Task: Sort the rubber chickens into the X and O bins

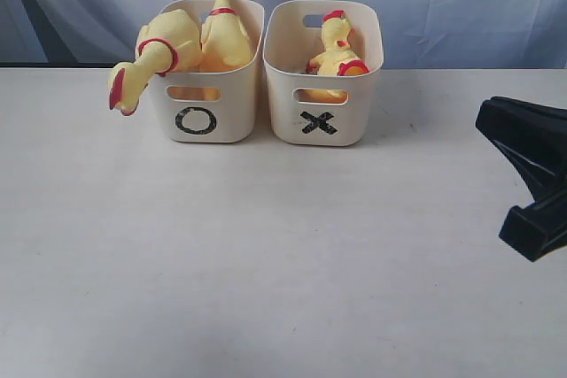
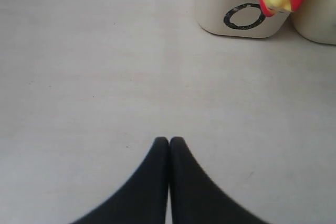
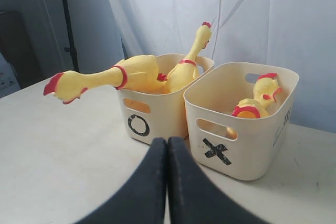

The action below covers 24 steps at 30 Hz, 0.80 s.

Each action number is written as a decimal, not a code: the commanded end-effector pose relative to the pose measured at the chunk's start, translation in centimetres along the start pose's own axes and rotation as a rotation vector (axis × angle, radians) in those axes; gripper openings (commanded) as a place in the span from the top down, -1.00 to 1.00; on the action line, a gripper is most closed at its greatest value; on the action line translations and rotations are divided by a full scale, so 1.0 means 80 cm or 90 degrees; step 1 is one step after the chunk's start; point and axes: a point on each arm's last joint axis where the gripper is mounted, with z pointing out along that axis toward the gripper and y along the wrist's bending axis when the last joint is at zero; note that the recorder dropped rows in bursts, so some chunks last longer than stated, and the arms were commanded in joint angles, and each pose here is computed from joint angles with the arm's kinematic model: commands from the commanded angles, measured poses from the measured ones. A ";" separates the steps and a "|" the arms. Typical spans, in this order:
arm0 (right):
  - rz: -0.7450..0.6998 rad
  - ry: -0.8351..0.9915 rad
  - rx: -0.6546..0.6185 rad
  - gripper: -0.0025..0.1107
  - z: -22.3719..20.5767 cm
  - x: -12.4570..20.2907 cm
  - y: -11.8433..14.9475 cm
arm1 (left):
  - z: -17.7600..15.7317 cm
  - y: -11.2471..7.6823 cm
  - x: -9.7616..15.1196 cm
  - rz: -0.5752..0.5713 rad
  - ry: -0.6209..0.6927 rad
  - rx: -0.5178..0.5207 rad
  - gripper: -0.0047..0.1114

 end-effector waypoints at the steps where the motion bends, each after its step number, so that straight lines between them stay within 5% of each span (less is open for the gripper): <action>1: 0.007 -0.037 0.026 0.97 -0.016 -0.008 -0.009 | -0.001 0.000 0.000 0.000 -0.009 0.004 0.92; 8: 0.012 -0.145 0.143 0.97 -0.058 -0.027 -0.032 | -0.011 0.002 0.000 -0.004 -0.036 0.005 0.92; 15: -0.029 -0.374 0.312 0.97 -0.145 -0.046 -0.028 | -0.076 0.027 0.007 -0.079 -0.222 -0.060 0.92; 24: -0.044 -0.444 0.358 0.97 -0.166 -0.049 -0.023 | -0.144 0.032 0.039 -0.090 -0.424 -0.093 0.92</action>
